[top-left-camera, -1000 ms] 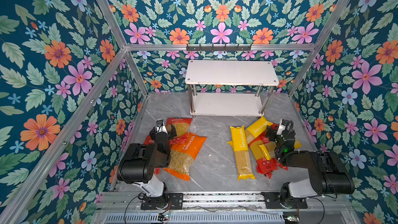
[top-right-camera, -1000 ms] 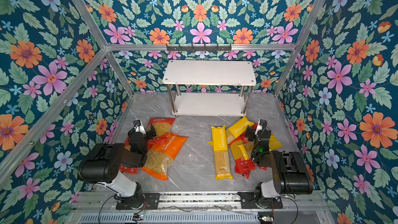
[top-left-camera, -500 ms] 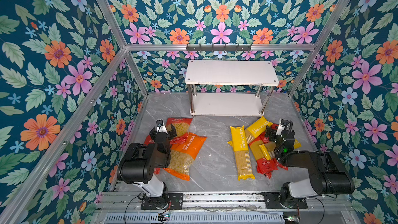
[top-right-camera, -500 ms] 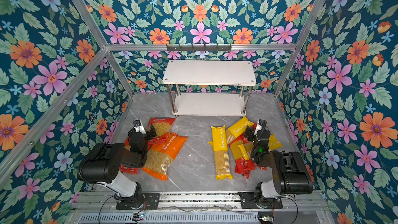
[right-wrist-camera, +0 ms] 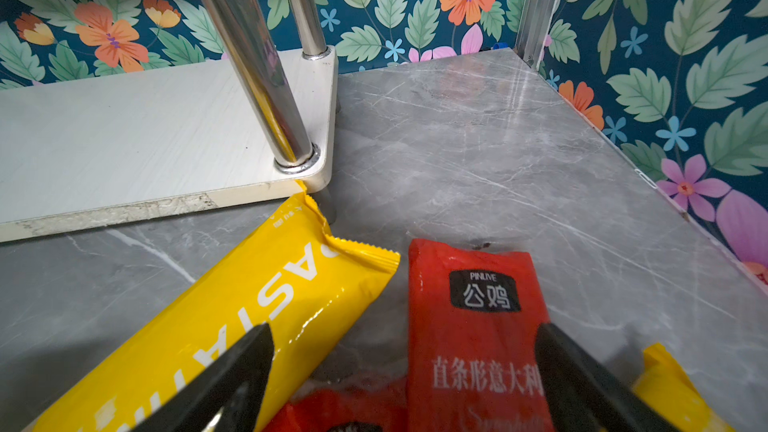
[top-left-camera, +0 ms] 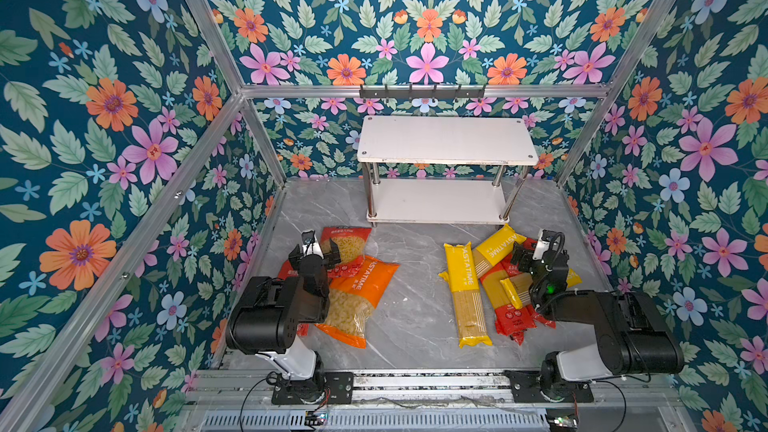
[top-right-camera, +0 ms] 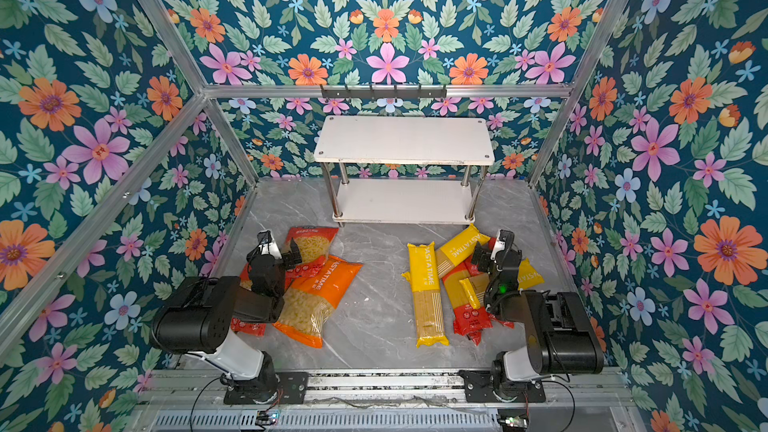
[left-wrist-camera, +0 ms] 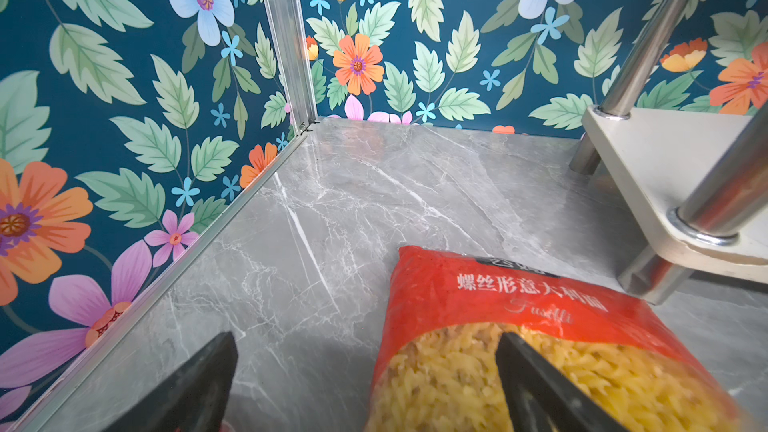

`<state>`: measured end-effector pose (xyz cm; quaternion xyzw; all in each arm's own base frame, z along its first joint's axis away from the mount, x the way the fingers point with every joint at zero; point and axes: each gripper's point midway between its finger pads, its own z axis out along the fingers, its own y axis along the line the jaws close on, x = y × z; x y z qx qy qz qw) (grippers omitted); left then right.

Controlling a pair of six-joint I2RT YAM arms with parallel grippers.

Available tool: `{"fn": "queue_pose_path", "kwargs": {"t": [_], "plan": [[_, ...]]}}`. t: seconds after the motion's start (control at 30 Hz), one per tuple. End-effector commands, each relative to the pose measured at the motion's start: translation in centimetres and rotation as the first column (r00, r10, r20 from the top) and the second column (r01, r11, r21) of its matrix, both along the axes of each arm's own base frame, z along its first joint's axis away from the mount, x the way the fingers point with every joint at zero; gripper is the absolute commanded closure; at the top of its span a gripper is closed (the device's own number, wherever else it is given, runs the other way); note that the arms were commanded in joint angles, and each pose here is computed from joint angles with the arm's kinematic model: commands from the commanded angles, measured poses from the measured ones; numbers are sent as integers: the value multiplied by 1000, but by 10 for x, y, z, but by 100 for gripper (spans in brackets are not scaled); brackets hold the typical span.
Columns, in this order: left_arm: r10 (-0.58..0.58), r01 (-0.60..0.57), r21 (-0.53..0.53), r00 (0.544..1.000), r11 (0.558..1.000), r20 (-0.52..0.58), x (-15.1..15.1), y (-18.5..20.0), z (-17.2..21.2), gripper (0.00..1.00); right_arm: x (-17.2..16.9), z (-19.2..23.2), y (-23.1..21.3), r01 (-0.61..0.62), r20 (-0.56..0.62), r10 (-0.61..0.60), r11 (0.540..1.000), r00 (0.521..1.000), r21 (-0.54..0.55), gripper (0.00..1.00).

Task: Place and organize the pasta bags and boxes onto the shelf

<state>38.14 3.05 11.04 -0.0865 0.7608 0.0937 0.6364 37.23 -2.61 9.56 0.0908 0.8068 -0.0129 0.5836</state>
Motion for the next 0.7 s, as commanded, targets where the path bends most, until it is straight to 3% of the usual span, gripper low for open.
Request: {"fn": "queue_pose_path", "kwargs": {"t": [0.0, 0.5, 0.57, 0.67], "plan": [[-2, 2, 3, 1000, 1000, 9, 1, 0, 3, 0, 2, 3, 0, -5, 9, 5, 1000, 1000, -19, 1], [-13, 13, -6, 1000, 1000, 6, 2, 1, 2, 0, 0, 5, -7, 39, 20, -39, 999, 999, -11, 1], [-3, 3, 9, 999, 1000, 40, 1, 1, 12, 0, -1, 9, -6, 38, 36, -37, 999, 999, -21, 1], [-5, 4, 43, 1000, 999, 3, 2, -7, 22, 0, -3, 22, -2, 39, 14, -39, 998, 999, -54, 1]]}}
